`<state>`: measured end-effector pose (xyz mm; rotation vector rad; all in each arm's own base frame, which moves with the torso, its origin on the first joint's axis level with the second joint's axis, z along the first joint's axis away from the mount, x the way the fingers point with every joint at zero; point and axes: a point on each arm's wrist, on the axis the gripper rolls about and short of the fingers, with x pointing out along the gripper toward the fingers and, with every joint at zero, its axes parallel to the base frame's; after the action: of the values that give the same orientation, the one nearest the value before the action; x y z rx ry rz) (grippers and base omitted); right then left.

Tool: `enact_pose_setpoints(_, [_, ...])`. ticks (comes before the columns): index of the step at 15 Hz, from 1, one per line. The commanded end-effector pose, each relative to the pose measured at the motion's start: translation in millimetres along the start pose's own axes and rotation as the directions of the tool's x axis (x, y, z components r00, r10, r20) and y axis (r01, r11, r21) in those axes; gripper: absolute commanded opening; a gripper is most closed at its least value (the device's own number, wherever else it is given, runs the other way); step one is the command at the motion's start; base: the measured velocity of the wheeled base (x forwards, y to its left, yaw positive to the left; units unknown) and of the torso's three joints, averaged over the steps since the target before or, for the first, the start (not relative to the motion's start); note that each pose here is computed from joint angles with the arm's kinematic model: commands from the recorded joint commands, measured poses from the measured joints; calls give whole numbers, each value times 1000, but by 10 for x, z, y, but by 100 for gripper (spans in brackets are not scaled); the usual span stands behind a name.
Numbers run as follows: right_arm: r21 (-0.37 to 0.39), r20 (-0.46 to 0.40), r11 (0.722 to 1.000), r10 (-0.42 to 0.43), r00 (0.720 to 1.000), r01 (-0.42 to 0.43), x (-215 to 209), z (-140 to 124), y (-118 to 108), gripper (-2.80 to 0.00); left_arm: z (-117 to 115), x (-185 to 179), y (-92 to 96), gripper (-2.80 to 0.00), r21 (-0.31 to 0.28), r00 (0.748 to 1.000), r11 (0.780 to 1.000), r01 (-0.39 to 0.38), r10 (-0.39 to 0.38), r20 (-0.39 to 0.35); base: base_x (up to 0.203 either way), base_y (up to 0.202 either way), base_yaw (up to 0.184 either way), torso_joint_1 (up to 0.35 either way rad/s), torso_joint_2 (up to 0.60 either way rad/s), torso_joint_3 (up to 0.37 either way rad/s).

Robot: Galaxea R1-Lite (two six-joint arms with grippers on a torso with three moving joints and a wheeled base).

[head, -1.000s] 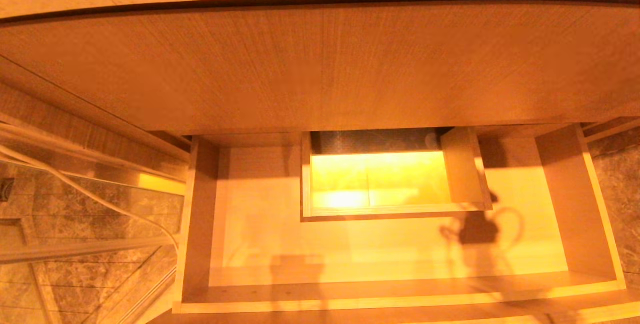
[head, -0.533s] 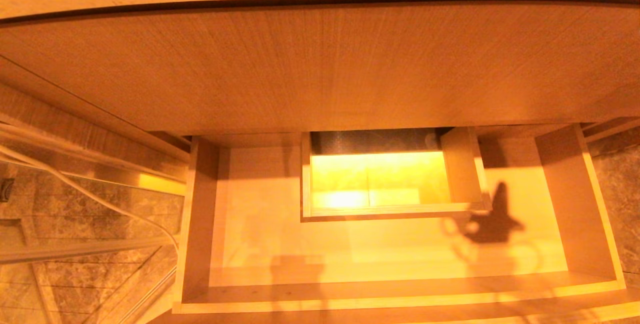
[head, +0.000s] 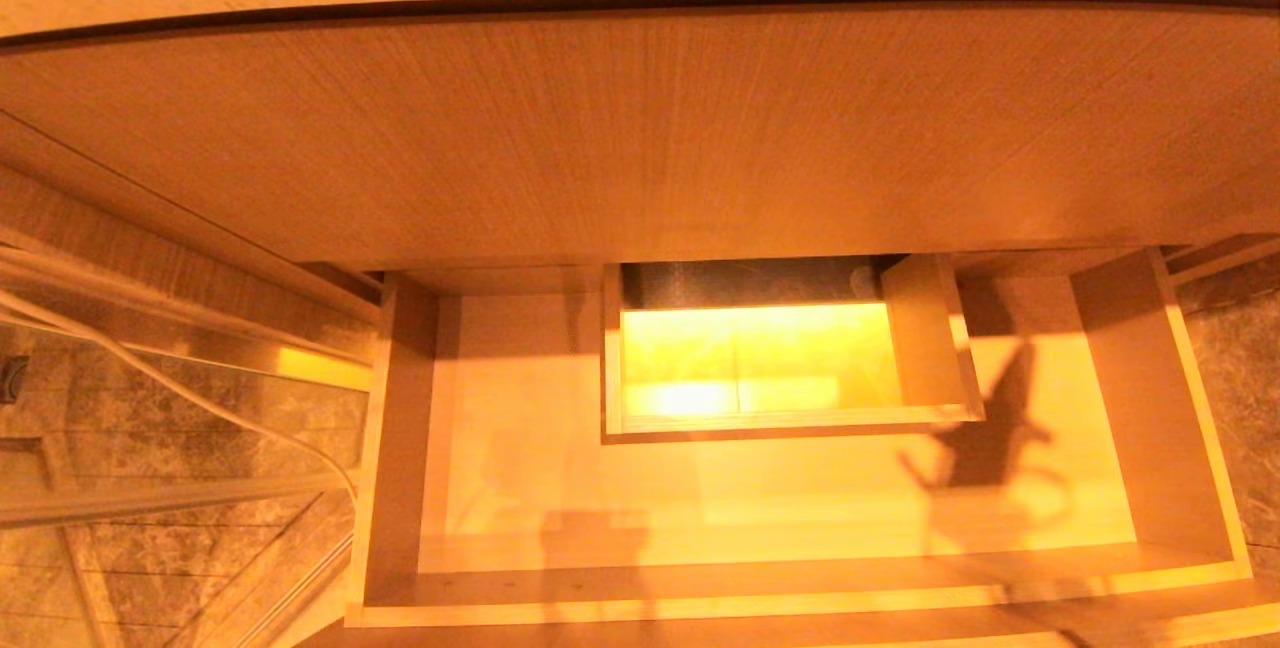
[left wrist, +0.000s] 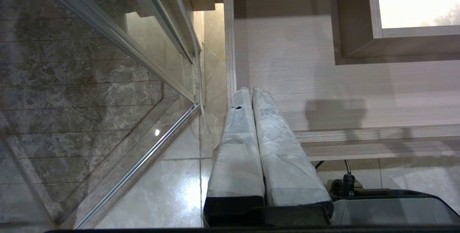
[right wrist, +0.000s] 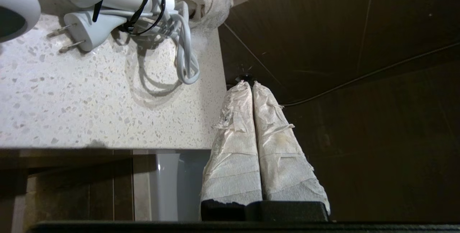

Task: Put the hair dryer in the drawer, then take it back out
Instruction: Pick up the hairdryer

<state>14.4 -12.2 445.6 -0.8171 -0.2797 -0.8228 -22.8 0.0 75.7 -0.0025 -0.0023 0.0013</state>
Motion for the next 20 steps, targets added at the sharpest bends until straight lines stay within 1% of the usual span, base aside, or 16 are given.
enact_pose_setpoints(1, [-57, -26, 998, -2, 1000, 1, 176, 72, 227, -280, 1, 0, 0, -280, -1, 1000, 1000, 0, 0, 1, 0, 0, 0, 0, 0, 0])
enact_pose_setpoints(3, [-126, -69, 992, -31, 997, 22, 296, 113, 369, -280, 1, 0, 0, -280, -1, 1000, 1000, 0, 0, 1, 0, 0, 0, 0, 0, 0])
enact_pose_setpoints(5, [-196, -87, 977, -106, 990, 87, 398, 130, 421, -280, 1, 0, 0, -280, -1, 1000, 1000, 0, 0, 1, 0, 0, 0, 0, 0, 0])
enact_pose_setpoints(9, [-224, -109, 961, -190, 976, 162, 545, 130, 505, -280, 1, 0, 0, -280, -1, 1000, 1000, 0, 0, 1, 0, 0, 0, 0, 0, 0])
enact_pose_setpoints(12, [-233, -135, 957, -205, 969, 170, 527, 131, 432, -280, 1, 0, 0, -280, -1, 1000, 1000, 0, 0, 1, 0, 0, 0, 0, 0, 0])
enact_pose_setpoints(14, [-224, -129, 959, -207, 970, 175, 426, 140, 271, -280, 1, 0, 0, -280, -1, 1000, 1000, 0, 0, 1, 0, 0, 0, 0, 0, 0])
enact_pose_setpoints(16, [-197, -116, 960, -225, 967, 199, 270, 134, 54, -280, 1, 0, 0, -280, -1, 1000, 1000, 0, 0, 1, 0, 0, 0, 0, 0, 0])
enact_pose_setpoints(17, [-167, -112, 962, -236, 965, 215, 236, 144, -16, -280, 1, 0, 0, -280, -1, 1000, 1000, 0, 0, 1, 0, 0, 0, 0, 0, 0])
enact_pose_setpoints(18, [-130, -115, 966, -238, 964, 223, 222, 146, -42, -280, 1, 0, 0, -280, -1, 1000, 1000, 0, 0, 1, 0, 0, 0, 0, 0, 0])
enact_pose_setpoints(19, [-57, -129, 971, -237, 963, 232, 211, 151, -69, -280, 1, 0, 0, -280, -1, 1000, 1000, 0, 0, 1, 0, 0, 0, 0, 0, 0])
enact_pose_setpoints(20, [-14, -165, 975, -219, 962, 220, 177, 141, -109, -280, 1, 0, 0, -280, -1, 1000, 1000, 0, 0, 1, 0, 0, 0, 0, 0, 0])
